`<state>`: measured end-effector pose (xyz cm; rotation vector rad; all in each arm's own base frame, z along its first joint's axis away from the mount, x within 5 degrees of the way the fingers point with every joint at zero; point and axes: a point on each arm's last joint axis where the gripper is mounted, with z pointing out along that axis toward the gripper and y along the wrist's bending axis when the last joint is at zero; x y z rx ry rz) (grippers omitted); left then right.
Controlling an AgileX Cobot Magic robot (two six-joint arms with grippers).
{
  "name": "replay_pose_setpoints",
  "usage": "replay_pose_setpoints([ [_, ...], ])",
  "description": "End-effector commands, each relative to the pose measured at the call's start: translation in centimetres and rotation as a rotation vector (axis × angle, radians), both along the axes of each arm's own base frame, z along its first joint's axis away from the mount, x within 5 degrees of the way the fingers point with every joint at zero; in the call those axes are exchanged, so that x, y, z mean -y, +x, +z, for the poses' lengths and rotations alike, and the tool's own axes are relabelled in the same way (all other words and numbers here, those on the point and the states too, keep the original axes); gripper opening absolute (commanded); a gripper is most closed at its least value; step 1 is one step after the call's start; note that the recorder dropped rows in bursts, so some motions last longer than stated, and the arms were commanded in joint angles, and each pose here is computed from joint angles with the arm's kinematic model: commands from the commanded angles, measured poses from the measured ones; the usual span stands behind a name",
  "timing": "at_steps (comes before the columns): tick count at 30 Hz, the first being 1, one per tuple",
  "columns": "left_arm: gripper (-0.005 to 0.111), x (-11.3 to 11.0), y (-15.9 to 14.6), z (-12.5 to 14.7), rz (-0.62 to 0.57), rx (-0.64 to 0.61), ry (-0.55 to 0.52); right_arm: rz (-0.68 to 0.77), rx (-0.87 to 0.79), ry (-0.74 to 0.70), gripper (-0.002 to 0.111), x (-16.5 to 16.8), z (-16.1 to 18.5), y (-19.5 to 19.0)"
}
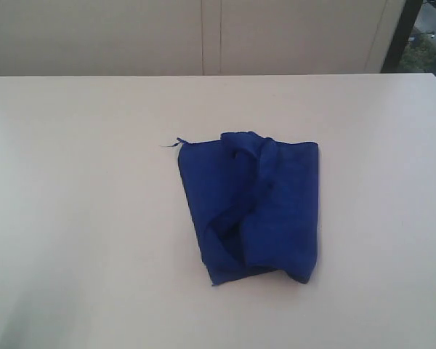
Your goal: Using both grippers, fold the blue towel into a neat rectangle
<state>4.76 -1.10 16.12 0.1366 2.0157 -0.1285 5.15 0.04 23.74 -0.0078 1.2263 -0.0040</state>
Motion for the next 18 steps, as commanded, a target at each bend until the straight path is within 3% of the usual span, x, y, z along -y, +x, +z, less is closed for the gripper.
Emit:
replay_pose_setpoints([
  [1,0.0,0.0,0.0,-0.3,0.0,-0.01,-0.001,-0.01,0.061,-0.008,0.0,0.0,0.4,-0.2],
  [7,0.0,0.0,0.0,-0.3,0.0,-0.01,-0.001,-0.011,-0.034,-0.007,0.0,0.0,0.3,-0.1],
  [12,0.0,0.0,0.0,-0.3,0.0,-0.01,-0.001,-0.016,-0.225,-0.005,0.0,0.1,4.7,-0.3],
  [18,0.0,0.0,0.0,-0.3,0.0,-0.01,-0.001,-0.011,-0.478,0.01,0.0,0.1,9.3,2.3],
])
